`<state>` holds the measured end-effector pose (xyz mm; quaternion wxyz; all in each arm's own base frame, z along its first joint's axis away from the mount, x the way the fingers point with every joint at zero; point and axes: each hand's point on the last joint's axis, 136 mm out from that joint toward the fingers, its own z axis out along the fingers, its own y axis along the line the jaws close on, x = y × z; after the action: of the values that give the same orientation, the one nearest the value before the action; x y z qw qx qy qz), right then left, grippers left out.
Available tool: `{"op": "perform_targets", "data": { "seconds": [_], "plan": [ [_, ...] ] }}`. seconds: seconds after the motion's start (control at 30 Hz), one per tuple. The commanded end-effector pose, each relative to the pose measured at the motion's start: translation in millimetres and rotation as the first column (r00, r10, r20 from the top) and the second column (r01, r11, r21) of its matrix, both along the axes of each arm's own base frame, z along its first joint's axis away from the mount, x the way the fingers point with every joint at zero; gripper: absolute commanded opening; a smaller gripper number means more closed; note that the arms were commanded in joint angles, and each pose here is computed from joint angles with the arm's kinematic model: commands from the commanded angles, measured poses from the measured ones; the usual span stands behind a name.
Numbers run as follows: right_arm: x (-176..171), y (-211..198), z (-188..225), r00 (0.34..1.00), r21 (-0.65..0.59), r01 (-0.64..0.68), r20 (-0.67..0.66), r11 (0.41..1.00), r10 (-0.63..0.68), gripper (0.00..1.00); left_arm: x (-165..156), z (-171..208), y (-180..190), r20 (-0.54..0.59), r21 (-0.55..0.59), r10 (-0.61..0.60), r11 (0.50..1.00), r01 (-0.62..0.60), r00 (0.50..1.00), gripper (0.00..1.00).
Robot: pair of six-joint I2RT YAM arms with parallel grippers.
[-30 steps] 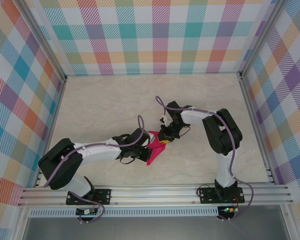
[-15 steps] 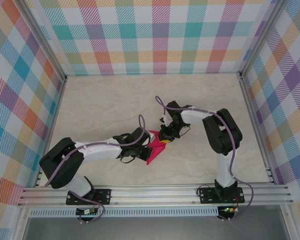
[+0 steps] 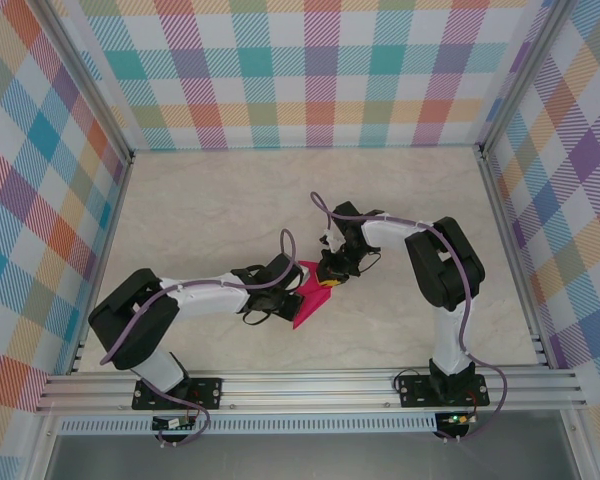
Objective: Fold a paper plane with a square sheet of paper (pick it up from the middle)
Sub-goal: Third fold the triangle at the center of the table.
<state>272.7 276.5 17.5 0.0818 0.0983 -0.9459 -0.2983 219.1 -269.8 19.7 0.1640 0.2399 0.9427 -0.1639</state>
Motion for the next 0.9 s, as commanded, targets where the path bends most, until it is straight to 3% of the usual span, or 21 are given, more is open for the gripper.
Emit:
{"op": "perform_targets", "data": {
  "seconds": [0.0, 0.47, 0.87],
  "plan": [
    [1, -1, -5, 1.0, -0.025, -0.012, -0.001, 1.0, 0.012, 0.15, 10, 4, 1, 0.027, 0.016, 0.005, 1.0, -0.005, 1.0, 0.0],
    [0, -1, -7, 1.0, -0.025, -0.014, -0.005, 1.0, 0.013, 0.15, 14, 27, -6, 0.077, -0.039, -0.017, 0.999, 0.02, 0.997, 0.0],
    [-1, -1, -7, 1.0, -0.023, -0.01, -0.01, 1.0, 0.01, 0.16, 14, 4, 0, 0.045, 0.03, -0.013, 0.999, 0.012, 0.999, 0.0]
  ]
}}
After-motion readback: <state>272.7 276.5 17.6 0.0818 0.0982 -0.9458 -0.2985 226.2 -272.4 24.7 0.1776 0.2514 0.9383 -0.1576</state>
